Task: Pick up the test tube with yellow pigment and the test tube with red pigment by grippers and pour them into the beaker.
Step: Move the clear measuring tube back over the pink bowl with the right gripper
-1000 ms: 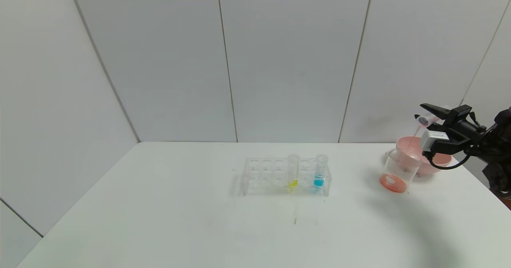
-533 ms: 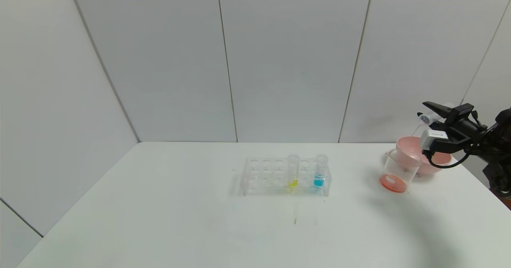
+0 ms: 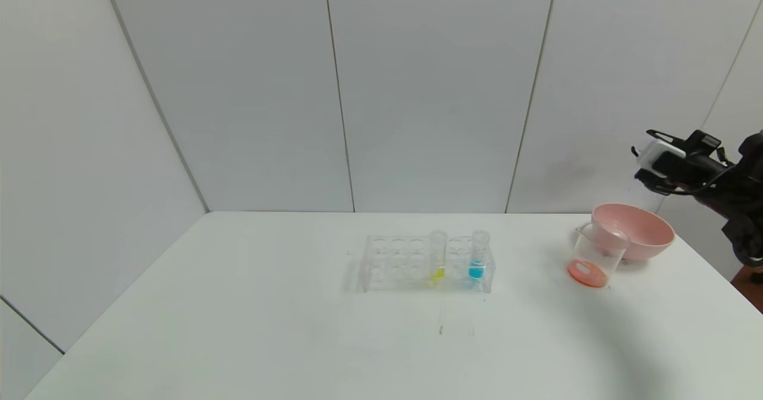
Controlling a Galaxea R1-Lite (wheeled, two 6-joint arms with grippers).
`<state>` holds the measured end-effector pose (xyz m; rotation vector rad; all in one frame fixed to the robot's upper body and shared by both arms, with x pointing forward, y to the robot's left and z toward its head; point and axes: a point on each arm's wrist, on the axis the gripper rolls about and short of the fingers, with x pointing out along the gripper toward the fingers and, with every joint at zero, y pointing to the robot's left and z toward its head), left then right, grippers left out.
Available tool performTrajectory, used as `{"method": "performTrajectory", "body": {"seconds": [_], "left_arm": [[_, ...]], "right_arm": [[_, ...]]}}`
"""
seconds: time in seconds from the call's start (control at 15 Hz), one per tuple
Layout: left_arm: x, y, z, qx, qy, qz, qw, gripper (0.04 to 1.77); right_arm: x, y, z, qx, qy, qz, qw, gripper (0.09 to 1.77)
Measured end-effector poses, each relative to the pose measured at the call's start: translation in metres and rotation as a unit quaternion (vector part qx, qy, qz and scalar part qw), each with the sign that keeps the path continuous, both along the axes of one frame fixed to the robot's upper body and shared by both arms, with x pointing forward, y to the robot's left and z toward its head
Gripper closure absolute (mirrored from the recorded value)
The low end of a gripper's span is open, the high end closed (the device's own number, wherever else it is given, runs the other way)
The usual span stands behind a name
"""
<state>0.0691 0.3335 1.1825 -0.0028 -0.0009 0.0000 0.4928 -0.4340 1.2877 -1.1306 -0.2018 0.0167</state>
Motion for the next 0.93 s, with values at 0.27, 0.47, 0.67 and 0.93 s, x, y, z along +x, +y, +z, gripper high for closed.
{"method": "performTrajectory", "body": {"seconds": [0.27,0.47,0.67,0.93], "left_arm": [[0.0,0.0,0.0,0.0,0.0,0.0,1.0,0.05],[0.0,0.0,0.0,0.0,0.0,0.0,1.0,0.05],[0.0,0.0,0.0,0.0,0.0,0.0,1.0,0.05],[0.0,0.0,0.0,0.0,0.0,0.0,1.0,0.05]], "right_arm": [[-0.001,-0.009,0.012,0.264,0.01,-0.01,0.964,1.28],[-0.004,-0.013,-0.002,0.441,0.033,-0.023,0.896,1.28],[-0.012,-0.013,-0.037,0.522,0.103,-0.066,0.844,1.28],[-0.028,-0.01,-0.071,0.539,0.162,-0.102,0.82,1.28]]}}
